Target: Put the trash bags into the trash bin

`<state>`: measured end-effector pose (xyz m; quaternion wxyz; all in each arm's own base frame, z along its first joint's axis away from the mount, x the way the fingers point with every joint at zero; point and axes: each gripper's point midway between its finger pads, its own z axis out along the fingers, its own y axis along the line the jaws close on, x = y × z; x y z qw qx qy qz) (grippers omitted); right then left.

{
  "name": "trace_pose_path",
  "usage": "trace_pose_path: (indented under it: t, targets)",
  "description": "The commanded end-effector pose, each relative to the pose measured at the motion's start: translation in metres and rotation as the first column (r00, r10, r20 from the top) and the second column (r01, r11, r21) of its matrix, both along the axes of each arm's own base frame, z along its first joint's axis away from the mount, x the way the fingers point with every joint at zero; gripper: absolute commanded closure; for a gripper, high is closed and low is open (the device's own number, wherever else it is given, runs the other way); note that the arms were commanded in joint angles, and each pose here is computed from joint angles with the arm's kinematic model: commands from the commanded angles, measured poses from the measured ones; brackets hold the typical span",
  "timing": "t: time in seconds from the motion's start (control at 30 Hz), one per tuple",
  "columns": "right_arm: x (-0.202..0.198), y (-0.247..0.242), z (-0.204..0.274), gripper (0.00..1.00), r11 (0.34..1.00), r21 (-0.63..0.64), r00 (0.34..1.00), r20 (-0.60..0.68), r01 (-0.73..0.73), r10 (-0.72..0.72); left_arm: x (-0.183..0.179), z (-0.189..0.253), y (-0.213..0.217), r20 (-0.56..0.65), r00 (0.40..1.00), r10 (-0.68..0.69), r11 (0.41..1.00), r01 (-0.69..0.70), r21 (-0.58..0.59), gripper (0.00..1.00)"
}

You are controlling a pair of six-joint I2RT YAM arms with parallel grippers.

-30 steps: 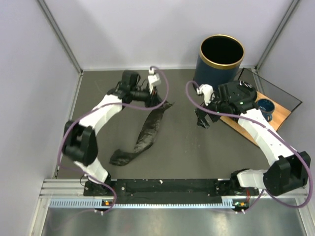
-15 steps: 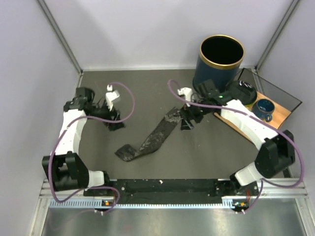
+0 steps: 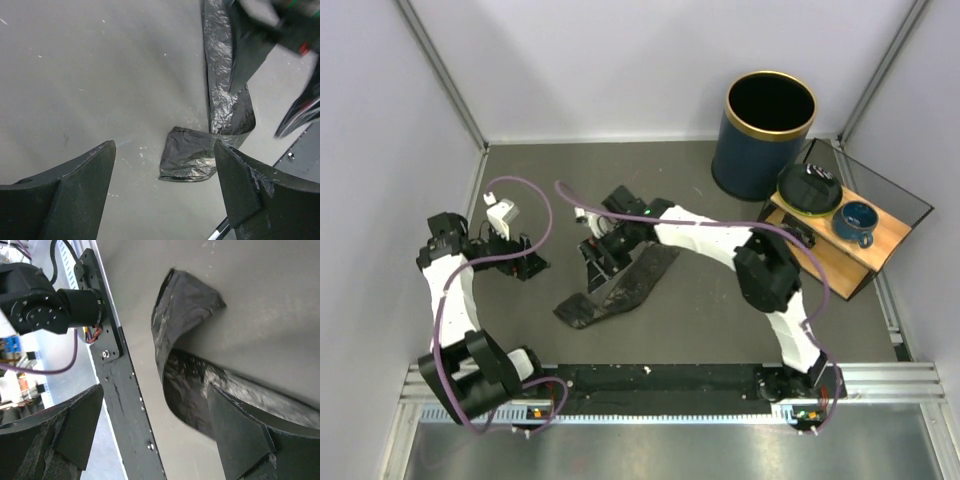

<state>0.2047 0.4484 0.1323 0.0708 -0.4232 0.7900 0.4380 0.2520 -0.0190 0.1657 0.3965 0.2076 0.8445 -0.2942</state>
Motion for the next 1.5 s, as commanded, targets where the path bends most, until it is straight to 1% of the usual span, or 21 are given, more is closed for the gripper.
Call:
trace_pose_path:
  t: [0.0,0.2,0.3,0.4,0.43,0.47,0.5,0.63,0.73,0.77,0.8,0.87,1.0,1.03,1.1,1.13,1.2,1.23,1.27,1.37,1.47]
  targets:
    - [-0.012,0.045,-0.009,0.15,1.000,0.014,0.991,-0.128,0.028,-0.026,0.010,0.022,0.010,0.101,0.991,0.084,0.995,-0.089,0.049,0.15]
    - [-0.033,0.078,-0.028,0.15,0.999,0.031,0.968,-0.251,-0.008,0.015,0.010,0.033,0.009,0.128,0.986,0.110,0.993,-0.116,0.037,0.15]
    - [-0.044,0.089,-0.036,0.22,0.999,0.042,0.932,-0.360,-0.021,0.035,0.011,0.035,0.010,0.113,0.984,0.139,0.989,-0.143,0.026,0.16]
    - [-0.048,0.085,-0.035,0.55,0.997,0.057,0.909,-0.411,-0.045,0.064,0.009,0.042,0.009,0.112,0.982,0.151,0.988,-0.152,-0.004,0.18]
    - [-0.046,0.083,-0.030,0.83,0.997,0.068,0.911,-0.407,-0.045,0.069,0.008,0.046,0.007,0.118,0.982,0.145,0.989,-0.143,-0.023,0.19]
    - [-0.040,0.080,-0.012,0.95,0.993,0.106,0.923,-0.377,-0.045,0.082,0.005,0.048,0.004,0.112,0.984,0.138,0.990,-0.134,-0.045,0.20]
    - [-0.029,0.072,-0.005,1.00,0.993,0.117,0.930,-0.362,-0.026,0.066,0.004,0.055,-0.002,0.124,0.985,0.119,0.991,-0.109,-0.079,0.24]
    - [0.006,0.038,0.073,1.00,0.964,0.266,0.987,-0.156,-0.006,0.049,0.003,0.077,-0.016,0.159,0.984,0.086,0.983,-0.058,-0.174,0.26]
    - [0.016,0.003,0.138,1.00,0.927,0.368,0.988,0.155,-0.065,0.007,0.001,0.102,-0.028,0.238,0.971,0.032,0.973,0.024,-0.228,0.21]
    - [0.026,-0.005,0.143,1.00,0.927,0.359,0.948,0.318,-0.105,-0.016,0.002,0.110,-0.030,0.257,0.966,0.024,0.971,0.039,-0.234,0.20]
    - [0.021,-0.019,0.174,1.00,0.916,0.382,0.907,0.417,-0.120,-0.055,0.007,0.122,-0.030,0.278,0.960,0.033,0.969,0.038,-0.246,0.19]
    - [0.037,-0.033,0.193,1.00,0.919,0.378,0.806,0.576,-0.114,-0.137,0.009,0.141,-0.034,0.310,0.951,0.025,0.965,0.058,-0.254,0.17]
    - [0.029,-0.057,0.220,1.00,0.902,0.411,0.719,0.666,-0.135,-0.196,-0.002,0.173,-0.058,0.360,0.933,0.008,0.953,0.102,-0.285,0.16]
    - [0.022,-0.066,0.237,1.00,0.886,0.438,0.684,0.693,-0.151,-0.226,-0.002,0.183,-0.065,0.419,0.908,-0.018,0.955,0.140,-0.261,0.15]
    - [0.018,-0.073,0.244,1.00,0.868,0.451,0.614,0.751,-0.208,-0.243,-0.019,0.186,-0.092,0.413,0.907,-0.084,0.925,0.225,-0.306,0.14]
    - [0.013,-0.079,0.253,1.00,0.862,0.452,0.582,0.773,-0.227,-0.252,-0.026,0.198,-0.107,0.485,0.862,-0.145,0.908,0.310,-0.280,0.13]
    - [0.007,-0.085,0.255,1.00,0.863,0.441,0.564,0.790,-0.247,-0.242,-0.043,0.208,-0.124,0.495,0.849,-0.185,0.869,0.376,-0.322,0.09]
    - [0.002,-0.087,0.255,1.00,0.857,0.439,0.559,0.796,-0.271,-0.231,-0.054,0.221,-0.136,0.569,0.789,-0.232,0.843,0.455,-0.287,0.07]
    - [-0.002,-0.092,0.258,1.00,0.849,0.440,0.530,0.814,-0.293,-0.238,-0.061,0.222,-0.143,0.551,0.798,-0.245,0.820,0.474,-0.322,0.06]
    - [-0.017,-0.102,0.268,1.00,0.816,0.460,0.492,0.832,-0.349,-0.258,-0.079,0.240,-0.161,0.606,0.753,-0.256,0.778,0.533,-0.333,0.04]
    - [-0.026,-0.104,0.262,1.00,0.798,0.471,0.492,0.831,-0.377,-0.259,-0.080,0.245,-0.174,0.613,0.746,-0.259,0.754,0.553,-0.354,0.05]
